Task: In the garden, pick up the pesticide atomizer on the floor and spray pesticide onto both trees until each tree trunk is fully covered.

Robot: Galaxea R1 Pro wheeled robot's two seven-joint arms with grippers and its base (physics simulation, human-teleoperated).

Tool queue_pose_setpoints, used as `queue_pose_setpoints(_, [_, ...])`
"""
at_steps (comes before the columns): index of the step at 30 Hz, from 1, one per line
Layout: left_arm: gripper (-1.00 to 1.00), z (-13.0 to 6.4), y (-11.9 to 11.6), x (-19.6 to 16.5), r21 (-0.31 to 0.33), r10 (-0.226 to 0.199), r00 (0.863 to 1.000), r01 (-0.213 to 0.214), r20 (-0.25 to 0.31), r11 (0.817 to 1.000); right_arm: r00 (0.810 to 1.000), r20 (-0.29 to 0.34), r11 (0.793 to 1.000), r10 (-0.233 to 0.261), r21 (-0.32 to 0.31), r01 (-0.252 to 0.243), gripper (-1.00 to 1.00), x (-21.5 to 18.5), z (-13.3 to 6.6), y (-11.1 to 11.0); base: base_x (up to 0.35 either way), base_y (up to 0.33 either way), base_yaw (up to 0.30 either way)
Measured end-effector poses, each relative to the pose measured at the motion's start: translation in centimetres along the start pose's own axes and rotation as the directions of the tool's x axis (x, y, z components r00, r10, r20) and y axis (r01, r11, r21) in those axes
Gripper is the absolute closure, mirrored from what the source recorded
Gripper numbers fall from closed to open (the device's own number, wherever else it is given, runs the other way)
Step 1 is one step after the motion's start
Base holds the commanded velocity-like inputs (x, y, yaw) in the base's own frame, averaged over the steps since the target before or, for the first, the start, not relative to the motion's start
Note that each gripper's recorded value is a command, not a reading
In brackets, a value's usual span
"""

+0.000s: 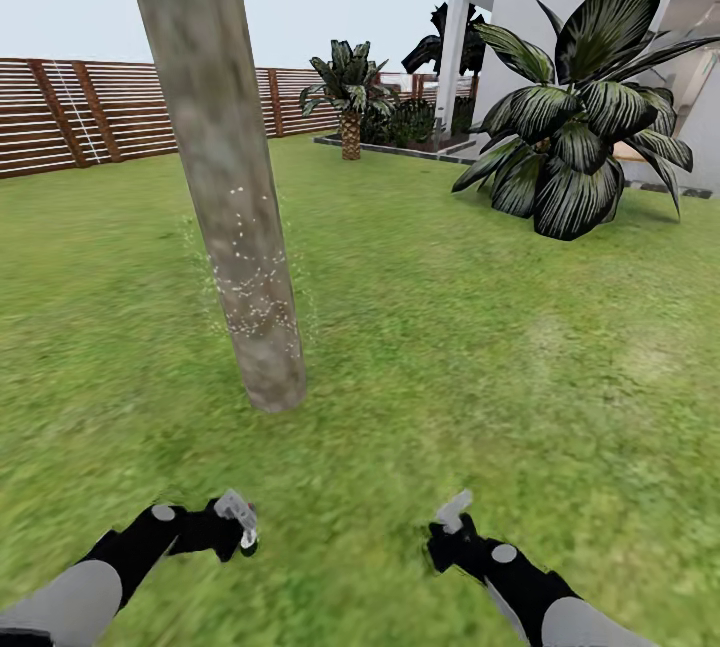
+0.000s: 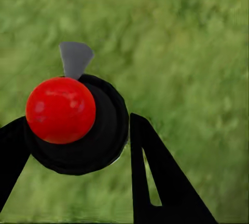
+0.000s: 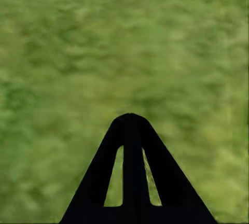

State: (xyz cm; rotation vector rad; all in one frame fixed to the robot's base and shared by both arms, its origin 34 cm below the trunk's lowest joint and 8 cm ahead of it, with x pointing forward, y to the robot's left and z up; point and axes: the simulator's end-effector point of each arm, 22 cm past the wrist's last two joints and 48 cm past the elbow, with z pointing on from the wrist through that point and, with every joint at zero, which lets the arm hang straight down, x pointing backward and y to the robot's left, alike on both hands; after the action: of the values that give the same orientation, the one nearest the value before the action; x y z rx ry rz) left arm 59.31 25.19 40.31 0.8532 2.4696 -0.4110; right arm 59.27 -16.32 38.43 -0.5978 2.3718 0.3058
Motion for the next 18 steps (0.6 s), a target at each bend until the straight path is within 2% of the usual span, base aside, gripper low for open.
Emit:
queue_pose_setpoints(1, [1.00, 0.1, 1.3, 0.4, -0.066, -0.067, 0.998, 0.067, 0.016, 0.996, 1.000, 0.003, 0.996, 0.028, 0.082, -0.028, -1.00, 0.2, -0.2, -2.0, 0.000, 0.000, 0.000])
queue_pose_setpoints(3, [1.00, 0.4, 3.0, 0.3, -0.179, -0.167, 0.984, 0.176, 0.066, 0.968, 0.998, 0.019, 0.972, 0.067, 0.226, -0.070, -1.00, 0.0, -0.7, -5.3, 0.000, 0.000, 0.000])
queue_pose_setpoints(6, [1.00, 0.5, 4.5, 0.9, -0.307, -0.270, 0.955, 0.296, 0.125, 0.904, 0.993, 0.055, 0.943, 0.104, 0.311, -0.116, -1.00, -0.8, -1.4, -8.0, 0.000, 0.000, 0.000])
queue_pose_setpoints(7, [1.00, 0.5, 4.7, 1.7, -0.337, -0.292, 0.948, 0.319, 0.130, 0.886, 0.985, 0.072, 0.926, 0.157, 0.337, -0.172, -1.00, -0.5, -1.8, -9.0, 0.000, 0.000, 0.000])
queue_pose_setpoints(8, [1.00, 0.5, 4.3, 3.0, -0.352, -0.311, 0.943, 0.334, 0.122, 0.874, 0.968, 0.099, 0.896, 0.231, 0.366, -0.251, -1.00, 0.0, -2.4, -10.4, 0.000, 0.000, 0.000])
queue_pose_setpoints(9, [1.00, 0.8, 3.3, 4.1, -0.352, -0.318, 0.941, 0.340, 0.119, 0.872, 0.955, 0.113, 0.874, 0.274, 0.385, -0.297, -1.00, 0.6, -2.9, -11.4, 0.000, 0.000, 0.000])
queue_pose_setpoints(10, [1.00, 1.6, 1.3, 4.7, -0.336, -0.314, 0.940, 0.342, 0.134, 0.878, 0.948, 0.105, 0.857, 0.300, 0.407, -0.317, -1.00, 2.5, -3.6, -12.3, 0.000, 0.000, 0.000])
queue_pose_setpoints(11, [1.00, 2.5, -1.4, 7.0, -0.390, -0.365, 0.921, 0.389, 0.136, 0.835, 0.949, 0.058, 0.847, 0.310, 0.437, -0.303, -1.00, 6.8, -5.3, -13.2, 0.000, 0.000, 0.000])
queue_pose_setpoints(12, [1.00, 2.2, -3.0, 10.9, -0.430, -0.425, 0.899, 0.426, 0.104, 0.796, 0.950, 0.042, 0.846, 0.310, 0.443, -0.296, -1.00, 8.0, -5.7, -13.4, 0.000, 0.000, 0.000])
queue_pose_setpoints(13, [1.00, 1.8, -2.1, 10.8, -0.459, -0.463, 0.875, 0.472, 0.141, 0.753, 0.948, 0.017, 0.846, 0.319, 0.446, -0.293, -1.00, 9.9, -6.2, -12.9, 0.000, 0.000, -0.022])
queue_pose_setpoints(18, [1.00, 1.9, -2.3, 11.1, -0.458, -0.471, 0.871, 0.480, 0.141, 0.749, 0.944, -0.001, 0.845, 0.329, 0.447, -0.294, -1.00, 11.3, -6.5, -12.3, 0.000, 0.000, -0.207])
